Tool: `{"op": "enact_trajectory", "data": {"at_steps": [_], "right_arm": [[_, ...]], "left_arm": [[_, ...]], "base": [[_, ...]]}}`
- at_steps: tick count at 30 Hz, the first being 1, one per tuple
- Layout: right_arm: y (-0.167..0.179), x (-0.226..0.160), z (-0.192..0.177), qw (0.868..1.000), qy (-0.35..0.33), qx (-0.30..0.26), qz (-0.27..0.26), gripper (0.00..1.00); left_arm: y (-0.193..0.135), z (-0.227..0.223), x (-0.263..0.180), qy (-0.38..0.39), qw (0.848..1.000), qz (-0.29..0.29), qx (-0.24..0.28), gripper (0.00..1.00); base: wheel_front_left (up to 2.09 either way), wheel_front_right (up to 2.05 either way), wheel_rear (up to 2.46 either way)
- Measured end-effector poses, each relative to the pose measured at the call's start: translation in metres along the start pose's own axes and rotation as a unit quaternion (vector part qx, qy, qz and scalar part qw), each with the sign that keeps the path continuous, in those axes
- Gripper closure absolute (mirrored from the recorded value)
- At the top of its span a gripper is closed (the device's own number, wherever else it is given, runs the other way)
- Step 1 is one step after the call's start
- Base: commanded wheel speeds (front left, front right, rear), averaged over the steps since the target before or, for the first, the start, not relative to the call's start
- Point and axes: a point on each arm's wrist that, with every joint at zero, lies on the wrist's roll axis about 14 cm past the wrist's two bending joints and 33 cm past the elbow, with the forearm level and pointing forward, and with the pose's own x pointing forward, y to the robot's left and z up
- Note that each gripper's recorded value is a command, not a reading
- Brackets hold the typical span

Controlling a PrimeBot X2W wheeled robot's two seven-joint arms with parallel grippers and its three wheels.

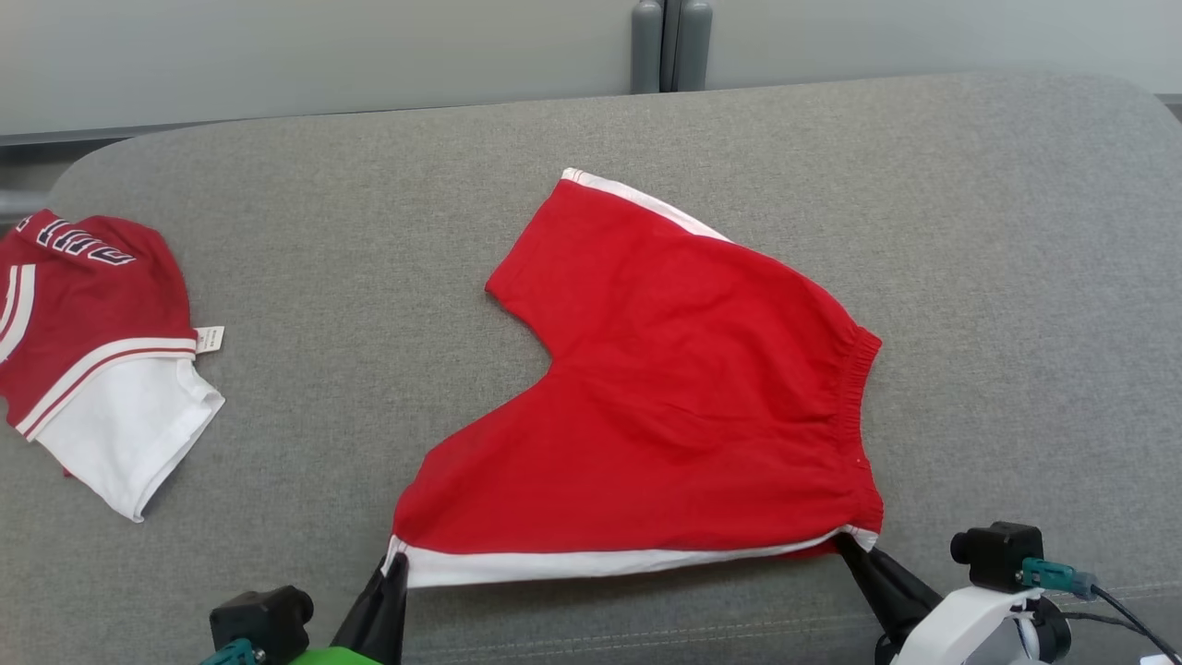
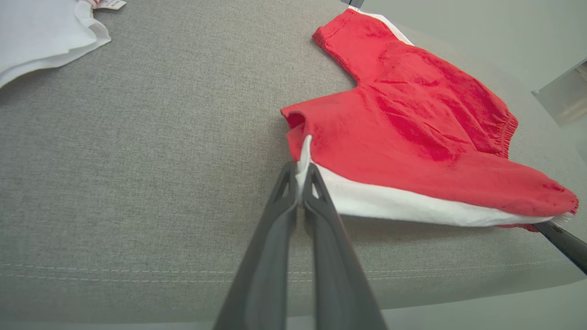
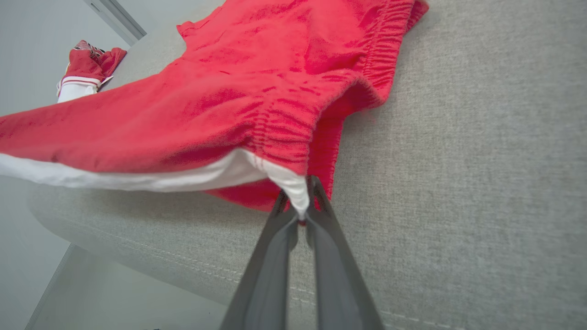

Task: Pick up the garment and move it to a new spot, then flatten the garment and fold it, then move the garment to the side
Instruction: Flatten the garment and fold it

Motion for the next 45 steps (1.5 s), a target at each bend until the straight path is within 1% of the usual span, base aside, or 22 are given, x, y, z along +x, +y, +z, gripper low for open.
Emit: {"op": "enact_trajectory", "data": {"at_steps": [4,7,13,14,15,19,22,26,28,30,31,33,36,40,45], "right_arm": [[0.005,-0.008,-0.006,1.0,-0.004,0.023,-0.002,1.0],[0.011,-0.009,-0.005,0.999,-0.009,0.031,0.0,1.0],[0.019,-0.005,0.006,0.999,-0.01,0.042,0.01,1.0],[0.019,-0.004,0.009,0.999,-0.01,0.043,0.012,1.0],[0.021,0.0,0.019,0.998,-0.017,0.051,0.016,1.0],[0.022,0.011,0.05,0.997,-0.053,0.059,0.026,1.0],[0.023,0.022,0.069,0.994,-0.072,0.072,0.034,1.0],[0.015,0.038,0.09,0.992,-0.096,0.08,0.031,1.0],[0.009,0.046,0.097,0.989,-0.109,0.095,0.027,1.0],[0.0,0.053,0.099,0.989,-0.111,0.096,0.017,1.0],[0.0,0.053,0.099,0.989,-0.111,0.096,0.017,1.0],[-0.008,0.059,0.101,0.986,-0.122,0.116,0.006,1.0],[-0.021,0.067,0.099,0.984,-0.125,0.129,-0.01,1.0],[-0.032,0.076,0.094,0.984,-0.119,0.128,-0.025,1.0],[-0.045,0.087,0.096,0.983,-0.125,0.126,-0.039,1.0]], "left_arm": [[0.005,0.004,-0.001,0.002,1.0,0.004,0.001,1.0],[0.001,0.006,0.003,0.015,1.0,-0.014,0.012,1.0],[-0.012,0.044,0.033,-0.006,0.996,-0.055,0.066,1.0],[-0.012,0.052,0.04,-0.011,0.995,-0.059,0.082,1.0],[-0.019,0.064,0.053,-0.015,0.992,-0.074,0.1,1.0],[-0.032,0.085,0.084,-0.02,0.988,-0.096,0.123,1.0],[-0.04,0.095,0.112,-0.013,0.986,-0.105,0.127,1.0],[-0.051,0.102,0.15,0.004,0.985,-0.115,0.128,1.0],[-0.053,0.101,0.17,0.014,0.985,-0.115,0.128,1.0],[-0.059,0.099,0.188,0.026,0.984,-0.12,0.129,1.0],[-0.059,0.099,0.188,0.026,0.984,-0.12,0.129,1.0],[-0.064,0.096,0.206,0.035,0.984,-0.124,0.127,1.0],[-0.066,0.089,0.231,0.048,0.984,-0.121,0.124,1.0],[-0.07,0.08,0.259,0.063,0.984,-0.122,0.117,1.0],[-0.08,0.074,0.288,0.065,0.983,-0.129,0.114,1.0]], "base": [[0.0,0.0,0.0],[0.0,0.0,0.0],[0.0,0.0,0.0],[0.0,0.0,0.0],[0.0,0.0,0.0],[0.0,0.0,0.0],[0.0,0.0,0.0],[0.0,0.0,0.0],[0.0,0.0,0.0],[0.0,0.0,0.0],[0.0,0.0,0.0],[0.0,0.0,0.0],[0.0,0.0,0.0],[0.0,0.0,0.0],[0.0,0.0,0.0]]}}
